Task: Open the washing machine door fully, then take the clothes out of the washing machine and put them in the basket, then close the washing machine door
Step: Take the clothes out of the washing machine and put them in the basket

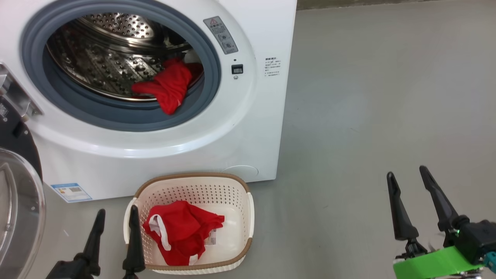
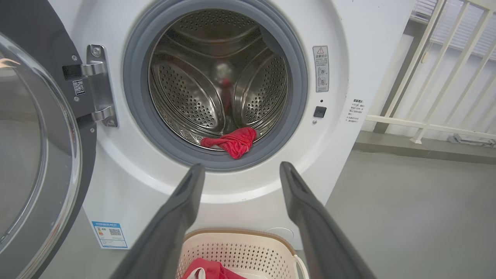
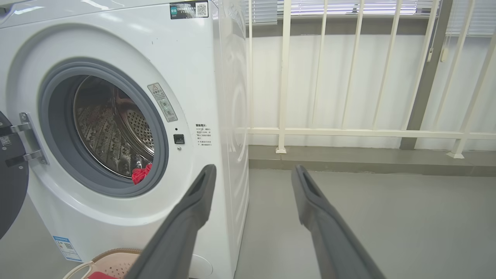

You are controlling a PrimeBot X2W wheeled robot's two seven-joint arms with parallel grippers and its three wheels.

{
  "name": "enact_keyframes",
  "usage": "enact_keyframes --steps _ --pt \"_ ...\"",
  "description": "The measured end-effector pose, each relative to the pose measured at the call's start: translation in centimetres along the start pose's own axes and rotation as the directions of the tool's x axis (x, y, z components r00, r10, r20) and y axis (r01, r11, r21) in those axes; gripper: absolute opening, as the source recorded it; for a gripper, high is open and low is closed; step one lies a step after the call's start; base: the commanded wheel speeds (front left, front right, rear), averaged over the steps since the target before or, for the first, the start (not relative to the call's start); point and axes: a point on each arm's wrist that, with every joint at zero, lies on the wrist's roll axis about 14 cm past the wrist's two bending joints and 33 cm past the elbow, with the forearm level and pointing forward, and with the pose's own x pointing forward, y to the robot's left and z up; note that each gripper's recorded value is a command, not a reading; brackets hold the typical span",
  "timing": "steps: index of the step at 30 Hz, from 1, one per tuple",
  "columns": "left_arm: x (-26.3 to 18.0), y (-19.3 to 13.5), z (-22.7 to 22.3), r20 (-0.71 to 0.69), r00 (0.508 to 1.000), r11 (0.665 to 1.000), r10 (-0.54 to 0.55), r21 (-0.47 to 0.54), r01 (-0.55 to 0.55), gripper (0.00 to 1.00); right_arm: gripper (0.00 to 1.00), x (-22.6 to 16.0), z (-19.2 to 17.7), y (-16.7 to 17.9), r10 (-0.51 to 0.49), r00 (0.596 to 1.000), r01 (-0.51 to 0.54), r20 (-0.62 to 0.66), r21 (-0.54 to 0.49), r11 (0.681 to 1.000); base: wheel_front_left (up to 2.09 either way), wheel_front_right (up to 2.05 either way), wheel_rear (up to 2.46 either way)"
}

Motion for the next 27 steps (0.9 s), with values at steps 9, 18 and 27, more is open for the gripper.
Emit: enact_keyframes --steps 9,18,27 --pt "-0.47 0.07 -0.03 -0.003 1.0 1.0 0.002 0.009 -0.002 1.0 1.0 -0.71 -0.49 0.12 -0.001 1.0 0.002 -0.018 0.015 1.0 0.0 0.0 0.0" --pt "-0.59 0.06 0.07 -0.001 1.0 1.0 0.0 0.012 0.0 1.0 1.0 -0.63 -0.44 0.35 0.006 1.0 -0.006 -0.015 0.017 1.0 0.0 0.0 0.0" --pt "-0.56 -0.2 -0.34 -0.013 1.0 1.0 -0.006 0.008 0.006 1.0 1.0 -0.62 -0.77 0.42 0.008 1.0 -0.007 -0.026 0.018 1.0 0.0 0.0 0.0"
